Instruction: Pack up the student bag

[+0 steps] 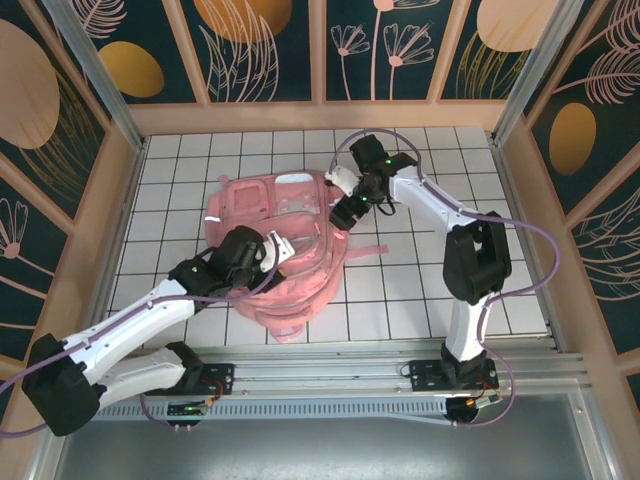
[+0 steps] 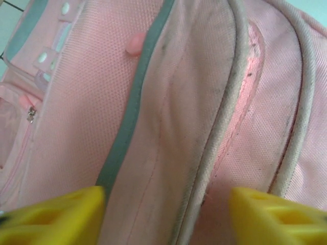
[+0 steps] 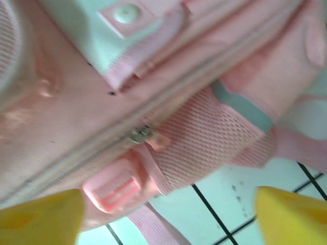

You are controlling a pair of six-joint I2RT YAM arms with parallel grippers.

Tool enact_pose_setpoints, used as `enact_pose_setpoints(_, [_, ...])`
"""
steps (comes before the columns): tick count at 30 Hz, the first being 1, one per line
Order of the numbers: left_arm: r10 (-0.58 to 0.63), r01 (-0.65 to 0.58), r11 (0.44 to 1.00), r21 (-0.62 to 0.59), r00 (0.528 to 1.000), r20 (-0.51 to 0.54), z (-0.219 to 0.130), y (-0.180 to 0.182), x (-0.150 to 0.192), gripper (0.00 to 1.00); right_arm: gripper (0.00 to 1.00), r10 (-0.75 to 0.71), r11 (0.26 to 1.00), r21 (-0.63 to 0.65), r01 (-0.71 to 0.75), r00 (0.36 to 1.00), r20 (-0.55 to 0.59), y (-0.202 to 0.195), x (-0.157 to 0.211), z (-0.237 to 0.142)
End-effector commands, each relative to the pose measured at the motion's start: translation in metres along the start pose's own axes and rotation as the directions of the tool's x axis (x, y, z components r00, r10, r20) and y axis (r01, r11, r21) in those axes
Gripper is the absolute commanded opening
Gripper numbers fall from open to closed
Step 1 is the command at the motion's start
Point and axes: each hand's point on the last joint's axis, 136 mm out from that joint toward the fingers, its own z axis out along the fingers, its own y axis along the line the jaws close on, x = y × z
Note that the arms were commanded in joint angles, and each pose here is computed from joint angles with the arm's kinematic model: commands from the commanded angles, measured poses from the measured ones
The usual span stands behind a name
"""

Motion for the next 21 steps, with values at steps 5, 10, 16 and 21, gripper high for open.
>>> enact_pose_setpoints(5, [-0.229,0.267,0.957,-0.117,0.936,0.266,-0.072,0.051,-0.076,0.99,0.99,0.156,0.982,0.065,-0.178,0.954,0.255,0.01,-0.027,-0.089])
enact_pose_setpoints(10, [-0.484,0.597,0.754,-0.274,0.787,0.382,-0.101,0.099,-0.066,0.99,0.99,0.343,0.86,0.116,-0.497,0.731,0.589,-0.027,-0.008,-0.153])
enact_pose_setpoints(16, [-0.575,0.762,0.522,-0.384,0.647,0.501,-0.126,0.132,-0.046,0.99,0.99,0.303,0.625,0.281,-0.729,0.557,0.773,-0.077,0.063,-0.183])
enact_pose_setpoints(21, [-0.569,0.793,0.377,-0.478,0.606,0.557,-0.134,0.155,-0.002,0.99,0.99,0.338,0.498,0.291,-0.817,0.492,0.802,-0.116,0.13,-0.169])
